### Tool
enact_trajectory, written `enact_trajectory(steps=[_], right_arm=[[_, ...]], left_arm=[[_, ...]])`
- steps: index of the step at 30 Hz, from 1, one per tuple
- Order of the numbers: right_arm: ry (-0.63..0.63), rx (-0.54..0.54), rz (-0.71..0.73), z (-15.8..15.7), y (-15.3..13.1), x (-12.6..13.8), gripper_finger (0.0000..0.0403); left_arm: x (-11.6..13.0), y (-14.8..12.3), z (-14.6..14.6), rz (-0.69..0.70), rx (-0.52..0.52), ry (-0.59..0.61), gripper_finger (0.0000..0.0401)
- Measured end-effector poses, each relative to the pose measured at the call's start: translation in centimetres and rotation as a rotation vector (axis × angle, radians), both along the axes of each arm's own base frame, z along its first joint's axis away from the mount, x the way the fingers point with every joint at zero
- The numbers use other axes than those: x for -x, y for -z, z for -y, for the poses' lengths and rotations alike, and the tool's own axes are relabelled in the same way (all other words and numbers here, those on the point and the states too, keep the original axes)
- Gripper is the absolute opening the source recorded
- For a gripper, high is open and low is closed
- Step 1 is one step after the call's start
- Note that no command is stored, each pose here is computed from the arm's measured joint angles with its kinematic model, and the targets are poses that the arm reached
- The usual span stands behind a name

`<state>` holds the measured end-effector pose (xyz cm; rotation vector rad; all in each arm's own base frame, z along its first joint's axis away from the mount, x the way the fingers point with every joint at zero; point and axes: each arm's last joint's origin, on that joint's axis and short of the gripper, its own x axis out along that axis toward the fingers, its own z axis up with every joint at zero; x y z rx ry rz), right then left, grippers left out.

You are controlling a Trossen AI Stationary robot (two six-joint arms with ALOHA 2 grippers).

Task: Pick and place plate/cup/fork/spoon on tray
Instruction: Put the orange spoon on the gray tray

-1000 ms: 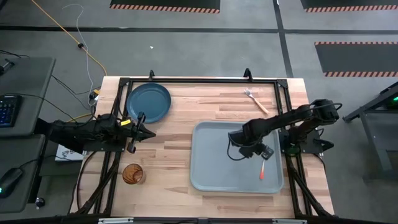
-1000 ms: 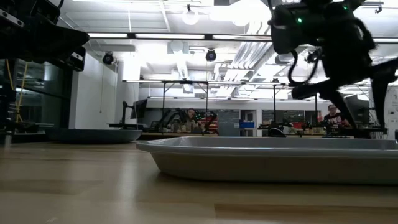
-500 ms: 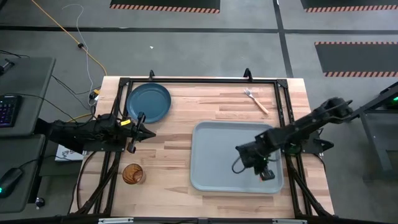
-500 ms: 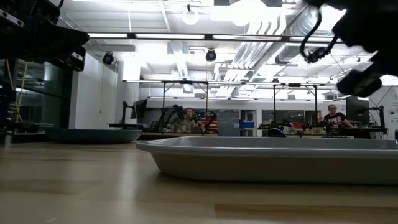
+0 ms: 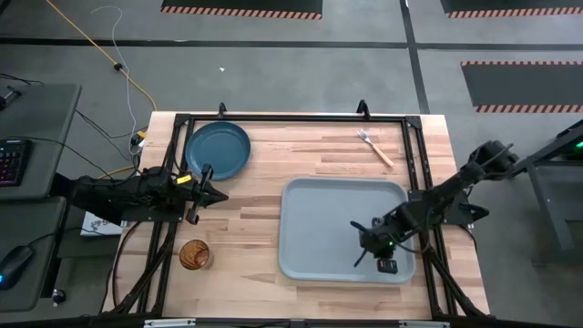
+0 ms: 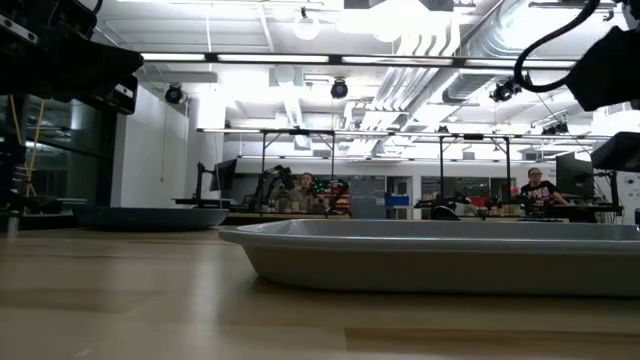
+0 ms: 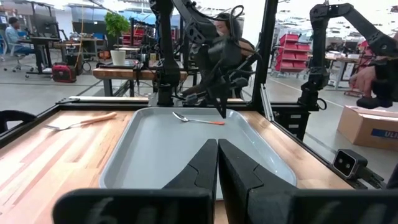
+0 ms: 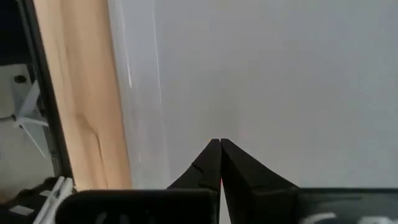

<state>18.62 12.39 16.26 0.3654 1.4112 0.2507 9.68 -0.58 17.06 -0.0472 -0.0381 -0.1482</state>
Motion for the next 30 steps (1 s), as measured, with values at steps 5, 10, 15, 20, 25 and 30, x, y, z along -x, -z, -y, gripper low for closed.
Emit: enact_trajectory(steps=[5,10,15,20,25,30], right_arm=[[-0.009,0.025,-0.038,-0.3,1.0,-0.1,0.0000],[-0.006,0.039,-0.032,-0.5,1.6,-0.6,0.0000],[-0.006,0.045,-0.044,-0.5,1.8,-0.5,0.0000],[-0.001,0.067,-0.051,-0.4,1.9,-0.4,0.0000],[-0.006,0.088,-0.080,-0.2,1.9,-0.1,0.0000],[-0.027,0.098,-0.105,-0.5,2.0,0.4,0.0000]], left_arm=[[0.0,0.0,0.0,0.000,0.000,0.000,0.0003],[0.0,0.0,0.0,-0.001,0.000,0.000,0.0003],[0.0,0.0,0.0,0.000,0.000,0.000,0.0003],[0.0,0.0,0.0,-0.001,0.000,0.000,0.0003],[0.0,0.0,0.0,0.000,0.000,0.001,0.0003],[0.0,0.0,0.0,0.000,0.000,0.000,0.0003]])
